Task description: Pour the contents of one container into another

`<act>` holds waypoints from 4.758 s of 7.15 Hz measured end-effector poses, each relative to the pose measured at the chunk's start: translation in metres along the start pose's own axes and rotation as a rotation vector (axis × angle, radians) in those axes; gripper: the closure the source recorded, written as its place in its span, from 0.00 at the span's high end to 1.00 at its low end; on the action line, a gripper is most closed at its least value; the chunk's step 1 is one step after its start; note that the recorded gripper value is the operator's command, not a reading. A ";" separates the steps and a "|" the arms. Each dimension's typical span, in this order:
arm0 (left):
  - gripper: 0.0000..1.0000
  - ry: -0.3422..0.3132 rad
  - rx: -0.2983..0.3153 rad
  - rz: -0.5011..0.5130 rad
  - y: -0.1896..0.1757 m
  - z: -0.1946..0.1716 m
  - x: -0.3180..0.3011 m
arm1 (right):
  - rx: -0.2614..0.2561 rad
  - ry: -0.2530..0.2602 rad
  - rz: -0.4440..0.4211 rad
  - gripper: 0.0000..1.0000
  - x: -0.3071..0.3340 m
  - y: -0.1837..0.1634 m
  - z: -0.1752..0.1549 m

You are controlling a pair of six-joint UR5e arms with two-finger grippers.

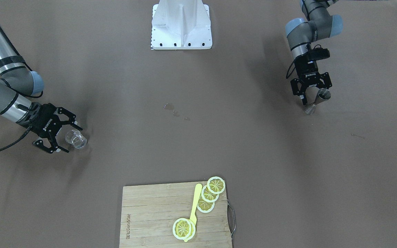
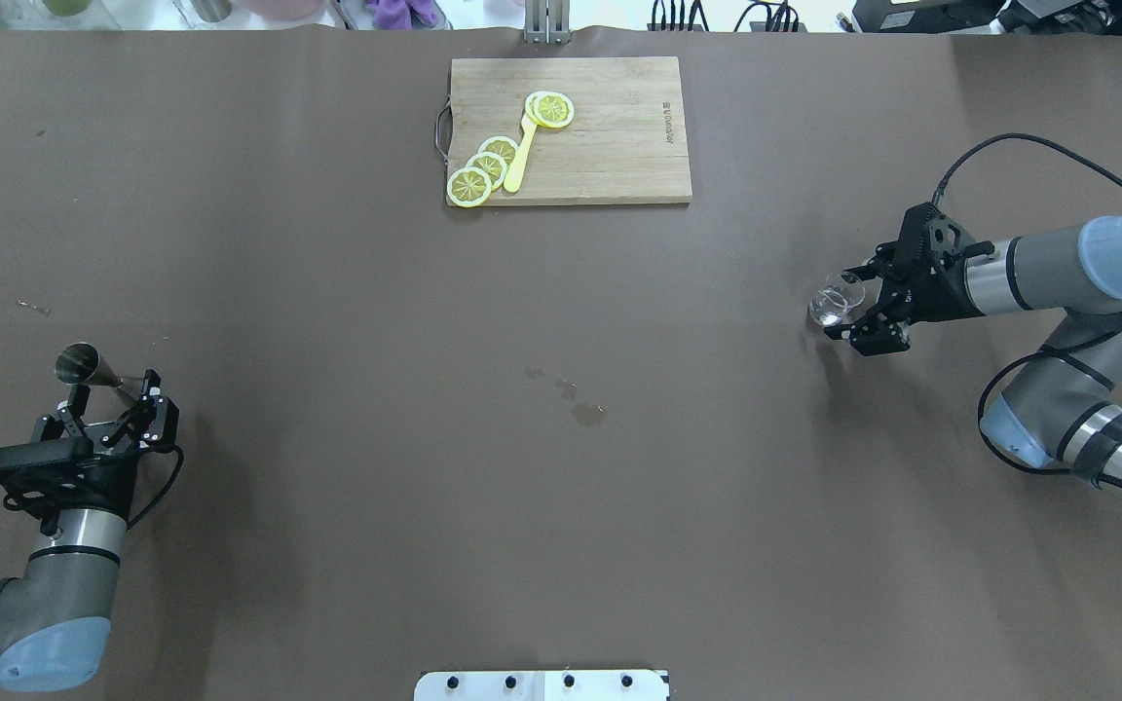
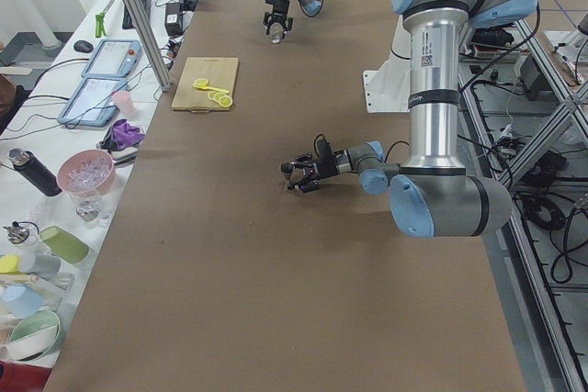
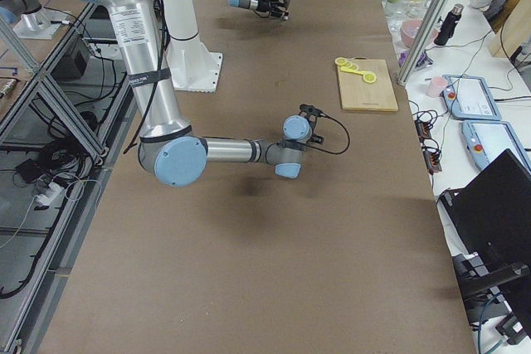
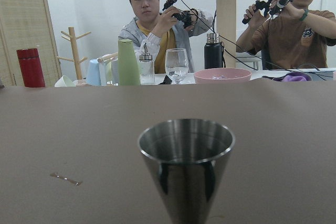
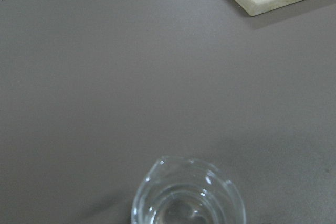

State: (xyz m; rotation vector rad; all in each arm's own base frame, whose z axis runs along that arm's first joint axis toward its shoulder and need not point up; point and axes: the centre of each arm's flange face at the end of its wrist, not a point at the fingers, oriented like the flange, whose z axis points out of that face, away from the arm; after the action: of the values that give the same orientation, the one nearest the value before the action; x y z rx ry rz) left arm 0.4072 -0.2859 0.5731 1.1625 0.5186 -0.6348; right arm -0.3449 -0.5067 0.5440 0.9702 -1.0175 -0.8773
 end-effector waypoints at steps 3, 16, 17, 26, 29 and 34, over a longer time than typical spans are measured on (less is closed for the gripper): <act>0.81 -0.008 0.039 -0.003 -0.007 0.008 -0.002 | 0.004 0.000 -0.003 0.88 -0.001 -0.005 0.003; 0.24 -0.005 0.081 -0.011 0.006 0.014 -0.001 | 0.007 0.000 -0.005 0.64 -0.001 -0.006 0.003; 0.15 -0.002 0.094 -0.010 0.005 0.014 -0.001 | 0.007 0.000 -0.005 0.64 -0.001 -0.006 0.003; 0.00 0.043 0.175 0.035 -0.024 0.004 0.025 | 0.014 -0.001 -0.010 0.55 -0.003 -0.009 0.001; 0.00 0.112 0.091 0.082 -0.061 0.009 0.072 | 0.022 -0.001 -0.014 0.54 -0.004 -0.013 -0.001; 0.00 0.405 -0.022 0.267 -0.138 0.030 0.211 | 0.070 0.004 -0.035 0.00 -0.006 -0.040 -0.016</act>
State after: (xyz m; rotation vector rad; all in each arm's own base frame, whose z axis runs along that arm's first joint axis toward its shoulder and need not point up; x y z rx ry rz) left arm 0.4640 -0.3894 0.3484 1.3190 0.6937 -0.1605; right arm -0.3368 -0.5109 0.5013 1.0513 -1.0359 -0.8732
